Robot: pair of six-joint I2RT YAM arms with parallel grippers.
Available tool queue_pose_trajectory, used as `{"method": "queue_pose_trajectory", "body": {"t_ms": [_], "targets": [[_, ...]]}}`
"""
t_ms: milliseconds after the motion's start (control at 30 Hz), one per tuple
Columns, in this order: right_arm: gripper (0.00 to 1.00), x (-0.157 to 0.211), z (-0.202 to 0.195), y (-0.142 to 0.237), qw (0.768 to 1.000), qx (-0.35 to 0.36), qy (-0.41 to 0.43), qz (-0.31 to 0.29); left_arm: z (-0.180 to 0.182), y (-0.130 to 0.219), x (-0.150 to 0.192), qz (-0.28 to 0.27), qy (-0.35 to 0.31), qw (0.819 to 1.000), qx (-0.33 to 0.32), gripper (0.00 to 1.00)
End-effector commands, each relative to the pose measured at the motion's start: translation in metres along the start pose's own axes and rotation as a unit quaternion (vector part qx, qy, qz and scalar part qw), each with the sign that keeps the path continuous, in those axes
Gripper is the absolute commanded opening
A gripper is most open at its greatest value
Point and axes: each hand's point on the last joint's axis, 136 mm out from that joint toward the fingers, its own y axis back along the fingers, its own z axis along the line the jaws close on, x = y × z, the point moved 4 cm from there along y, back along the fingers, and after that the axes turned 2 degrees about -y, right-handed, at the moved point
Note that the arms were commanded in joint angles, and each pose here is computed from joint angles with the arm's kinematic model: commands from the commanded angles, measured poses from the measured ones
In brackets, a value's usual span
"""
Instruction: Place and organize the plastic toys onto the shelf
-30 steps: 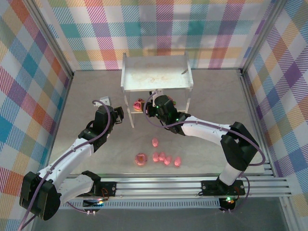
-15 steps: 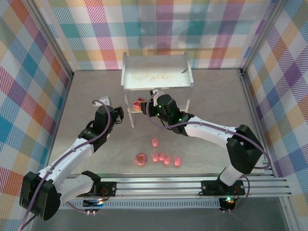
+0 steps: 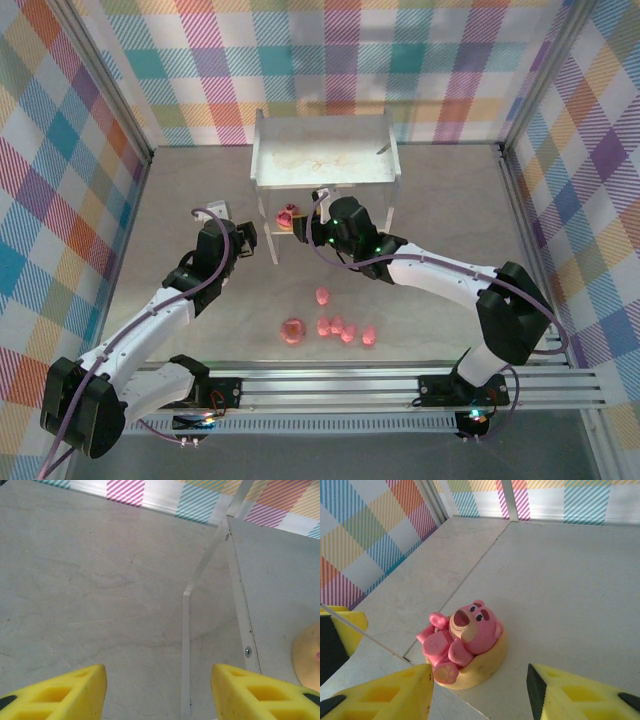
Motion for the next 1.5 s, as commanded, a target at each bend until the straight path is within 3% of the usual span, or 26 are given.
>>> {"method": "queue_pose_trajectory", "body": {"t_ms": [0, 733, 867, 1100, 1467], "targets": [[0.54, -0.021, 0.011, 0.012, 0.999, -0.029, 0.010, -0.027, 0.000, 0.006, -0.018, -0.027, 0.014, 1.000, 0.004, 0.57], [0.54, -0.015, 0.021, 0.006, 0.999, -0.048, 0.022, 0.005, 0.000, 0.007, -0.020, -0.031, 0.015, 0.999, 0.007, 0.57], [0.47, -0.010, 0.025, 0.005, 0.998, -0.056, 0.021, 0.015, 0.000, 0.007, -0.020, -0.032, 0.016, 0.999, 0.007, 0.57], [0.43, -0.009, 0.031, 0.005, 0.997, -0.065, 0.024, 0.023, -0.001, 0.008, -0.021, -0.031, 0.015, 0.999, 0.010, 0.57], [0.42, -0.008, 0.018, -0.008, 1.000, -0.002, 0.019, 0.010, -0.004, 0.007, -0.022, -0.029, 0.013, 0.999, 0.015, 0.57]]}}
